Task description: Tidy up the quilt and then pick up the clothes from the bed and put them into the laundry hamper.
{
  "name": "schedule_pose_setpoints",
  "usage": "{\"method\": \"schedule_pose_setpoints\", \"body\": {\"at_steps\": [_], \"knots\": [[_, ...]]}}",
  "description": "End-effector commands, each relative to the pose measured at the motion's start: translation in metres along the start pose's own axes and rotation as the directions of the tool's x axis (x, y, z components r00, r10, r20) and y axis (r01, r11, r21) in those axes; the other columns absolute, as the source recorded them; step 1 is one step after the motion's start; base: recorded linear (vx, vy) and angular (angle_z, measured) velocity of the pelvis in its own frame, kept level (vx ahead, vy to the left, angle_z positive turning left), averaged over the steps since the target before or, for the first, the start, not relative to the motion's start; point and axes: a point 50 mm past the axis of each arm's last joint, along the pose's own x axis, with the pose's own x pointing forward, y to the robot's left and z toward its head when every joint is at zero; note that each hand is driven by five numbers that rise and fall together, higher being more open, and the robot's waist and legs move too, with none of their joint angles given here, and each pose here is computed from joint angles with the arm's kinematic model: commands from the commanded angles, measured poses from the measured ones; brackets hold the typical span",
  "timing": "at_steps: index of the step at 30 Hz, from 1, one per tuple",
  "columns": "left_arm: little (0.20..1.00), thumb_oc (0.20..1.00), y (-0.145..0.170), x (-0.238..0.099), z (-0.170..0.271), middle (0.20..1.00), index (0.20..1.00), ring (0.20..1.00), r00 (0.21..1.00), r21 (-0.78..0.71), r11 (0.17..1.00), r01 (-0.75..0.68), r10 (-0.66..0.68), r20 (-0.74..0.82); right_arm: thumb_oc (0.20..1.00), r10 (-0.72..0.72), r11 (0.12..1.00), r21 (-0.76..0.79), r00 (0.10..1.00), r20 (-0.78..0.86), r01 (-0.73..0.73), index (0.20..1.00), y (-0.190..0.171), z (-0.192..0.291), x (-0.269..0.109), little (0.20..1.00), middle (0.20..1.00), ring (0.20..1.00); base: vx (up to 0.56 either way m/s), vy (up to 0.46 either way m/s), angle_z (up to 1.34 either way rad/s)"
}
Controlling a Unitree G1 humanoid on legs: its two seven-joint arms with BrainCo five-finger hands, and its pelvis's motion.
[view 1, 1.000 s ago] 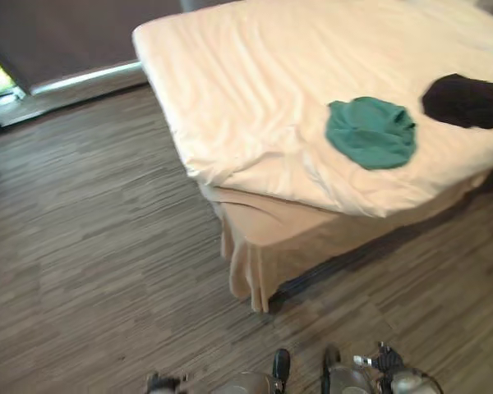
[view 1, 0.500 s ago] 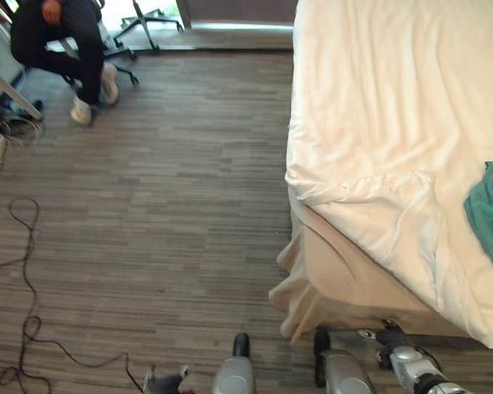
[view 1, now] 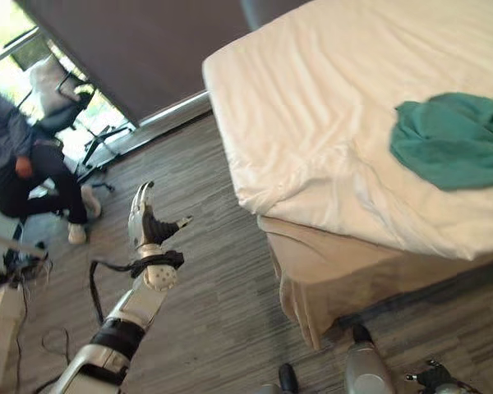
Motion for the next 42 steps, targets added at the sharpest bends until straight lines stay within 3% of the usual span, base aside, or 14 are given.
{"method": "schedule_pose_setpoints", "body": {"at_steps": [1, 6, 10, 11, 13, 21, 25, 27, 31, 35, 36, 37, 38, 42], "knots": [[1.000, 1.000, 0.010, 0.014, 0.007, 1.000, 1.000, 1.000, 0.997, 0.068, 0.996, -0.052, 0.048, 0.052, 1.000, 0.024, 0.995, -0.103, 0.995, 0.092, -0.014, 1.000, 0.004, 0.016, 0.000, 1.000, 1.000, 1.000, 0.05, 0.168, -0.64], [1.000, 1.000, 0.030, 0.048, 0.023, 1.000, 1.000, 1.000, 0.970, 0.187, 0.961, -0.206, 0.176, 0.166, 1.000, -0.006, 0.995, -0.095, 0.982, 0.188, 0.024, 1.000, -0.012, 0.037, 0.002, 1.000, 1.000, 1.000, 0.00, 0.054, -0.66], [1.000, 1.000, 0.030, 0.049, 0.024, 1.000, 1.000, 1.000, 0.969, 0.188, 0.959, -0.211, 0.179, 0.171, 1.000, -0.006, 0.995, -0.093, 0.982, 0.189, 0.024, 1.000, -0.012, 0.037, 0.003, 1.000, 1.000, 1.000, -0.02, -0.041, -0.43], [1.000, 1.000, 0.060, 0.073, 0.049, 1.000, 1.000, 1.000, 0.908, 0.225, 0.905, -0.360, 0.286, 0.305, 1.000, 0.003, 0.998, -0.062, 0.980, 0.198, 0.009, 1.000, -0.011, 0.037, 0.003, 1.000, 1.000, 1.000, -0.08, -0.329, -0.17], [1.000, 1.000, 0.090, 0.091, 0.090, 1.000, 1.000, 1.000, 0.811, 0.211, 0.845, -0.491, 0.355, 0.466, 1.000, 0.034, 0.999, -0.047, 0.981, 0.193, -0.025, 1.000, 0.001, 0.026, 0.001, 1.000, 1.000, 1.000, -0.08, -0.389, -0.35], [1.000, 1.000, 0.131, 0.103, 0.156, 1.000, 1.000, 1.000, 0.639, 0.113, 0.788, -0.605, 0.395, 0.660, 1.000, 0.110, 0.986, -0.145, 0.963, 0.245, -0.076, 1.000, 0.022, 0.023, -0.005, 1.000, 1.000, 1.000, 0.02, -0.112, -0.13], [1.000, 1.000, 0.135, 0.105, 0.168, 1.000, 1.000, 1.000, 0.644, 0.083, 0.824, -0.560, 0.370, 0.670, 1.000, 0.118, 0.988, -0.124, 0.961, 0.250, -0.089, 1.000, 0.023, 0.027, -0.006, 1.000, 1.000, 1.000, 0.03, -0.019, -0.04], [1.000, 1.000, 0.128, 0.108, 0.172, 1.000, 1.000, 1.000, 0.693, 0.103, 0.879, -0.465, 0.289, 0.661, 1.000, 0.117, 0.990, -0.104, 0.962, 0.248, -0.094, 1.000, 0.020, 0.031, -0.005, 1.000, 1.000, 1.000, 0.04, 0.005, -0.01], [1.000, 1.000, 0.100, 0.116, 0.156, 1.000, 1.000, 1.000, 0.866, 0.248, 0.955, -0.161, 0.016, 0.501, 1.000, 0.112, 0.992, -0.090, 0.957, 0.268, -0.091, 1.000, 0.016, 0.042, -0.004, 1.000, 1.000, 1.000, 0.00, 0.012, 0.00], [1.000, 1.000, 0.072, 0.114, 0.133, 1.000, 1.000, 1.000, 0.908, 0.366, 0.928, 0.071, -0.212, 0.360, 1.000, 0.104, 0.993, -0.083, 0.951, 0.291, -0.084, 1.000, 0.010, 0.052, -0.004, 1.000, 1.000, 1.000, 0.01, 0.062, 0.02], [0.928, 0.928, 0.061, 0.111, 0.126, 0.928, 0.928, 0.928, 0.902, 0.409, 0.901, 0.143, -0.289, 0.321, 1.000, 0.097, 0.994, -0.080, 0.949, 0.299, -0.077, 1.000, 0.007, 0.056, -0.003, 1.000, 1.000, 1.000, 0.00, 0.088, 0.06], [0.533, 0.533, 0.052, 0.109, 0.121, 0.533, 0.533, 0.533, 0.894, 0.448, 0.875, 0.183, -0.338, 0.295, 1.000, 0.091, 0.995, -0.075, 0.949, 0.302, -0.072, 1.000, 0.005, 0.059, -0.003, 1.000, 1.000, 1.000, 0.01, 0.111, 0.11], [0.200, 0.200, 0.042, 0.106, 0.116, 0.200, 0.200, 0.200, 0.881, 0.490, 0.844, 0.218, -0.386, 0.274, 1.000, 0.083, 0.996, -0.068, 0.948, 0.307, -0.065, 1.000, 0.003, 0.063, -0.003, 1.000, 1.000, 1.000, 0.02, 0.128, 0.10], [0.200, 0.200, 0.029, 0.103, 0.114, 0.200, 0.200, 0.200, 0.872, 0.449, 0.857, 0.251, -0.402, 0.280, 1.000, 0.079, 0.996, -0.064, 0.942, 0.325, -0.062, 1.000, 0.001, 0.069, -0.003, 1.000, 1.000, 1.000, 0.00, 0.071, -0.04]]}}
